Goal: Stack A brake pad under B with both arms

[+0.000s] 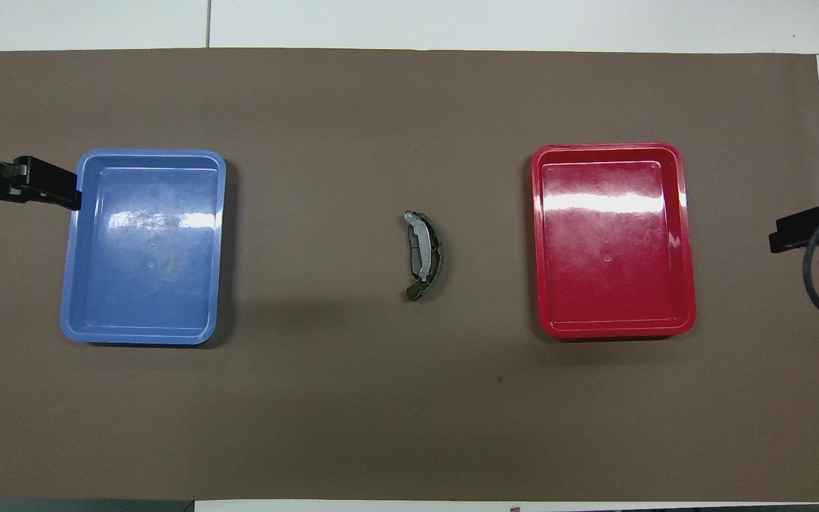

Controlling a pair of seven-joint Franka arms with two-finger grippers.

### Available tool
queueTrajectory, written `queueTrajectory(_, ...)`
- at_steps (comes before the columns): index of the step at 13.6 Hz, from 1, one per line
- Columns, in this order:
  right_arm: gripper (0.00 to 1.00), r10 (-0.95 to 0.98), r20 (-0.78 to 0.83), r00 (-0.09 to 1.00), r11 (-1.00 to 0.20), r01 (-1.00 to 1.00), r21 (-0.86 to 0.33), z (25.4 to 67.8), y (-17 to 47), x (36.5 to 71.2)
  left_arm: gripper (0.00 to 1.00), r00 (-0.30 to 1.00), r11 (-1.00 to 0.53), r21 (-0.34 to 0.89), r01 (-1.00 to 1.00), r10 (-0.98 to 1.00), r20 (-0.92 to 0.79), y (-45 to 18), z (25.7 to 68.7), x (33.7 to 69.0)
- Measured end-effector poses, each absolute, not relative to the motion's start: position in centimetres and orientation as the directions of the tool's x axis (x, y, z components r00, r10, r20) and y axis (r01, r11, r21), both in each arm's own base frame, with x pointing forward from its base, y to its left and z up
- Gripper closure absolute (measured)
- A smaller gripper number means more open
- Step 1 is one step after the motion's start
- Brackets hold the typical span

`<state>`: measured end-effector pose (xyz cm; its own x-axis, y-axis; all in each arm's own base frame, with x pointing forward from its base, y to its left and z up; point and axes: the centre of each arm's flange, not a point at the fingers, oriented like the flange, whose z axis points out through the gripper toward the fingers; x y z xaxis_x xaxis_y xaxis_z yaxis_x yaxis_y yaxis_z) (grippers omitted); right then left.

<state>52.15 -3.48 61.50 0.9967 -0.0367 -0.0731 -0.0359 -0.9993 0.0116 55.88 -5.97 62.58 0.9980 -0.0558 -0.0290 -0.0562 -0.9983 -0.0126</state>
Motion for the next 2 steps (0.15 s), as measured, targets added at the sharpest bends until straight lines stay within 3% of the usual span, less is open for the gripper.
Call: queueTrajectory(2,0.00,-0.036,-0.070,0.997,-0.999,-0.035,0.012,61.54,-3.46,52.18,0.00,0.997,-0.998,-0.013,-0.064,-0.063,-0.036,-6.01,62.62,55.71)
